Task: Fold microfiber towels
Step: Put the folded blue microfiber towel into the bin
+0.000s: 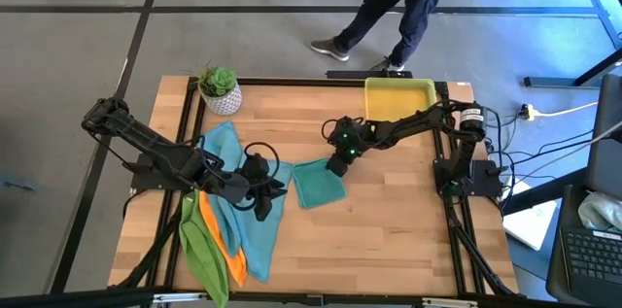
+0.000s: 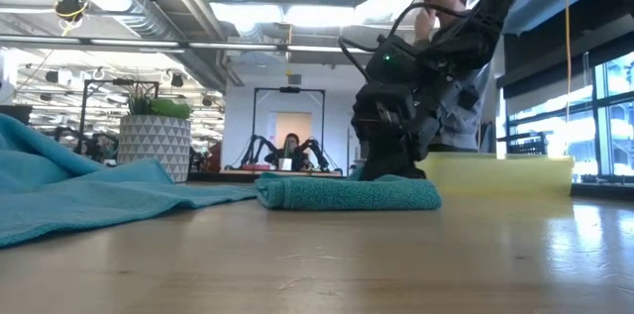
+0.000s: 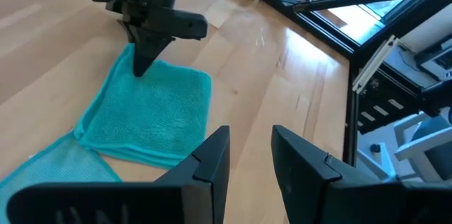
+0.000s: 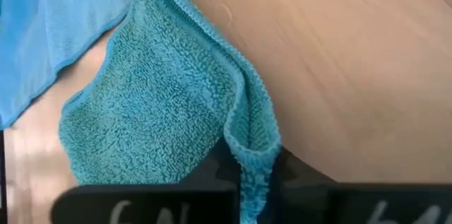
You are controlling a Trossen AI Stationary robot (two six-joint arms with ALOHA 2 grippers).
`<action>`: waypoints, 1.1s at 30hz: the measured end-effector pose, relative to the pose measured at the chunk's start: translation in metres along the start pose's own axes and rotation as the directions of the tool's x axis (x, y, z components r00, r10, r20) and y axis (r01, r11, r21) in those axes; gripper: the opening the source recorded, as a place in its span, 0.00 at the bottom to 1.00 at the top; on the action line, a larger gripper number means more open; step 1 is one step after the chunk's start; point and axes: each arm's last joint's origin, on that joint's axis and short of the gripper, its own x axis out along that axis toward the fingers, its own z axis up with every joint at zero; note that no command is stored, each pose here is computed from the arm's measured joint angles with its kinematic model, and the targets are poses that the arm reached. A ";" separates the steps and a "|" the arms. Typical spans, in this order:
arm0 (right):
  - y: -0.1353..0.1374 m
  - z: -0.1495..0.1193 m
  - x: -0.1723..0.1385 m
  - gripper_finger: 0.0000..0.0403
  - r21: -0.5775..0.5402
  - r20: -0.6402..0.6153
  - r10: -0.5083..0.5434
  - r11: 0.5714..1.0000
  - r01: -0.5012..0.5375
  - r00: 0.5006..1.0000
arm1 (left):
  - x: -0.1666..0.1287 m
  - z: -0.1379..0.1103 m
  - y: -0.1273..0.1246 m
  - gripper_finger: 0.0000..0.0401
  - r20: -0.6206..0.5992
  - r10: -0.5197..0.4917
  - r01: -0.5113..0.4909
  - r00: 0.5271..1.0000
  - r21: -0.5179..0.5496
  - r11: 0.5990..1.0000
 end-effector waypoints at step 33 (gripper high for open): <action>0.035 0.090 -0.100 0.01 -0.294 -0.245 -0.372 0.909 0.296 0.895 | -0.020 0.033 0.019 0.24 0.117 0.005 -0.008 0.993 0.026 1.000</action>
